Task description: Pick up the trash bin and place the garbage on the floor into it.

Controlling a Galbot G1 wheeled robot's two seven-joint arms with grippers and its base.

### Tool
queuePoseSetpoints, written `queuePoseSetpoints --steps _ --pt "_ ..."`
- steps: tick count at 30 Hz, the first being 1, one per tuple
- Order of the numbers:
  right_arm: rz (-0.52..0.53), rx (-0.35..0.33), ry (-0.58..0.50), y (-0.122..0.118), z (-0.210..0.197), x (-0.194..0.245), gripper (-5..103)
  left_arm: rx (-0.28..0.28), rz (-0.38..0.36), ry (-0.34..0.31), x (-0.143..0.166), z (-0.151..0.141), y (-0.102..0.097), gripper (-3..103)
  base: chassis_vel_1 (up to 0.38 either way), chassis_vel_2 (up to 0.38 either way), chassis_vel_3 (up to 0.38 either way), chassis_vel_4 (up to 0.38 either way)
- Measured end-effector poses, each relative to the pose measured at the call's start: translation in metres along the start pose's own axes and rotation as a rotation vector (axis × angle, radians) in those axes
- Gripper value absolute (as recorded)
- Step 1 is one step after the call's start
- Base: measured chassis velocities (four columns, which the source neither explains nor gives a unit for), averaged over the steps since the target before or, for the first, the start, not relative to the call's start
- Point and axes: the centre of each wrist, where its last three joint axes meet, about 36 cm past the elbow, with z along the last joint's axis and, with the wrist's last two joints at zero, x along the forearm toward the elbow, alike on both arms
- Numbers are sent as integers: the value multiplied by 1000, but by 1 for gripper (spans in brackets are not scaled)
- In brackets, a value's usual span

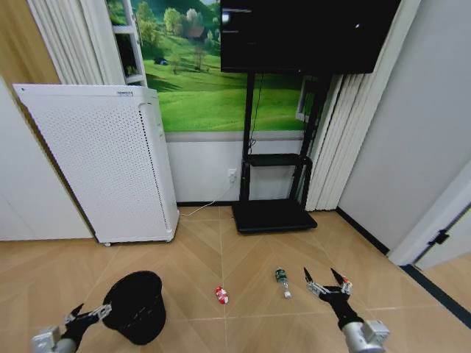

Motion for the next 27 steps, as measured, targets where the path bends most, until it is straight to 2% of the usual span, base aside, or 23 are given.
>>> queuePoseSetpoints --steps 7,13,19,27 --pt "2 8 -3 0 -3 1 100 26 -6 47 -7 9 -6 100 0 0 0 0" --pt "1 16 -4 4 -5 0 100 49 -21 127 -6 0 -9 100 0 0 0 0" --pt "-2 15 -2 7 -5 0 100 73 -23 146 -9 -9 -9 100 0 0 0 0" --pt "-1 17 5 7 -2 1 100 79 -26 159 -18 -21 -8 100 0 0 0 0"
